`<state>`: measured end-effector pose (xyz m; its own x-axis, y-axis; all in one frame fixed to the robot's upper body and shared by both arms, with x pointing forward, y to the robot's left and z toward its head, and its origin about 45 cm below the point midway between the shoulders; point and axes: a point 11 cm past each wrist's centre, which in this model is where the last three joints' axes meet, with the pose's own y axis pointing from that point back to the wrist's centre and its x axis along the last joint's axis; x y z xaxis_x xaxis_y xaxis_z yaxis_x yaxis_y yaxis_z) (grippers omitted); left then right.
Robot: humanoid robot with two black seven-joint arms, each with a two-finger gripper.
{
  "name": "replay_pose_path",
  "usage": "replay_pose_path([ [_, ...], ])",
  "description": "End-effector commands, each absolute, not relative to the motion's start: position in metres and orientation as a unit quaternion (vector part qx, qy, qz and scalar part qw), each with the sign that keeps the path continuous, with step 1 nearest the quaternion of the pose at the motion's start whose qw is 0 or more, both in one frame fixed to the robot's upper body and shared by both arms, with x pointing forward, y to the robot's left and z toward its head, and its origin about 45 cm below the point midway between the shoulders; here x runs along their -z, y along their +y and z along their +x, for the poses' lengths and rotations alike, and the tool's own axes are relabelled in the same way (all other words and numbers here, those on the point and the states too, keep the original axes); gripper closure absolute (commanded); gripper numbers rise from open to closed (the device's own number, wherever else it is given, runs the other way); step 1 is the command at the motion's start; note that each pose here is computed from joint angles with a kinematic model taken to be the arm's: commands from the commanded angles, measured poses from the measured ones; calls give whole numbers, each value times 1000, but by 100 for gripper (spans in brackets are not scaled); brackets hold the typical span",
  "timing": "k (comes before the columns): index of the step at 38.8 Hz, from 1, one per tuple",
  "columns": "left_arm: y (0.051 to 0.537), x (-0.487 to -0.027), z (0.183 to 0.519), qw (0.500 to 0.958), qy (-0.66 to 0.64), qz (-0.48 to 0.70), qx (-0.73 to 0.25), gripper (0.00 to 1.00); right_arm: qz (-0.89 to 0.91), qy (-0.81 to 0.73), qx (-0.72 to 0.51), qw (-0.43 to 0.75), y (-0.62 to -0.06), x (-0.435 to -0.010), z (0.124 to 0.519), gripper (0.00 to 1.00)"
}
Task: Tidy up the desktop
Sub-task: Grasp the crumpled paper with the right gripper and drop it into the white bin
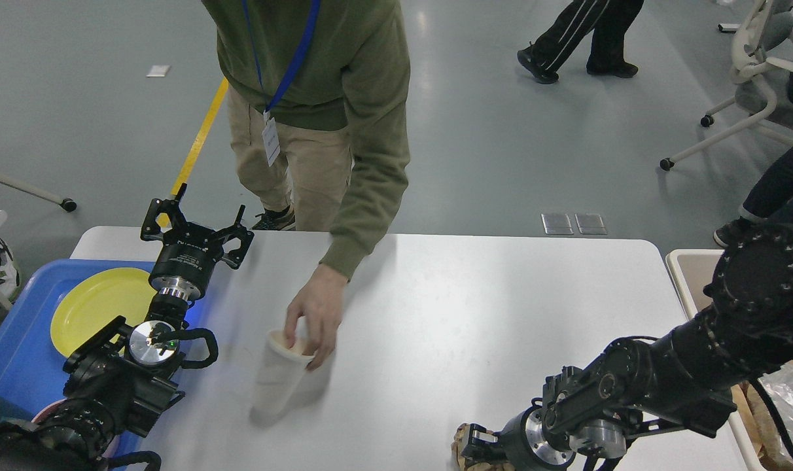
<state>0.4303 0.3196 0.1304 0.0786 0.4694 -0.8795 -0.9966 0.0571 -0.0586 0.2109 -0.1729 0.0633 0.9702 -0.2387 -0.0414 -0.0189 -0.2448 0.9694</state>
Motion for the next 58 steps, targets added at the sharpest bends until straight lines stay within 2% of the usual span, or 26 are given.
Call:
replay_pose_path([
  [1,320,-130,430,634,356,-371,-578,4,787,-82,74,607,-169,-76,219,100],
  [8,320,-130,430,634,356,-371,-578,4,788,-122,50,602,-185,-112,255,100],
  [12,320,-130,430,634,356,-371,-578,4,797,-148,30,585,-196,-172,287,100],
  [13,319,-131,430,634,356,-371,-578,4,807,-144,24,572,-194,-199,294,100],
  [20,320,-130,430,634,356,-371,-578,4,845,-58,-8,531,-167,-305,301,100],
  [29,320,-130,430,634,356,-371,-578,4,871,4,-39,490,-144,-367,295,100],
  [36,320,-130,430,634,356,-371,-578,4,864,0,-37,502,-151,-361,298,100],
  [40,320,-130,430,634,356,-371,-578,4,852,-26,-26,523,-172,-349,310,100],
  [51,320,-130,430,634,356,-371,-578,4,775,-189,23,603,-329,-294,362,100],
  [53,320,-130,430,634,356,-371,-578,4,744,-251,37,618,-385,-284,375,100],
  [58,320,-130,430,634,356,-371,-578,4,673,-336,36,658,-463,-267,391,100],
])
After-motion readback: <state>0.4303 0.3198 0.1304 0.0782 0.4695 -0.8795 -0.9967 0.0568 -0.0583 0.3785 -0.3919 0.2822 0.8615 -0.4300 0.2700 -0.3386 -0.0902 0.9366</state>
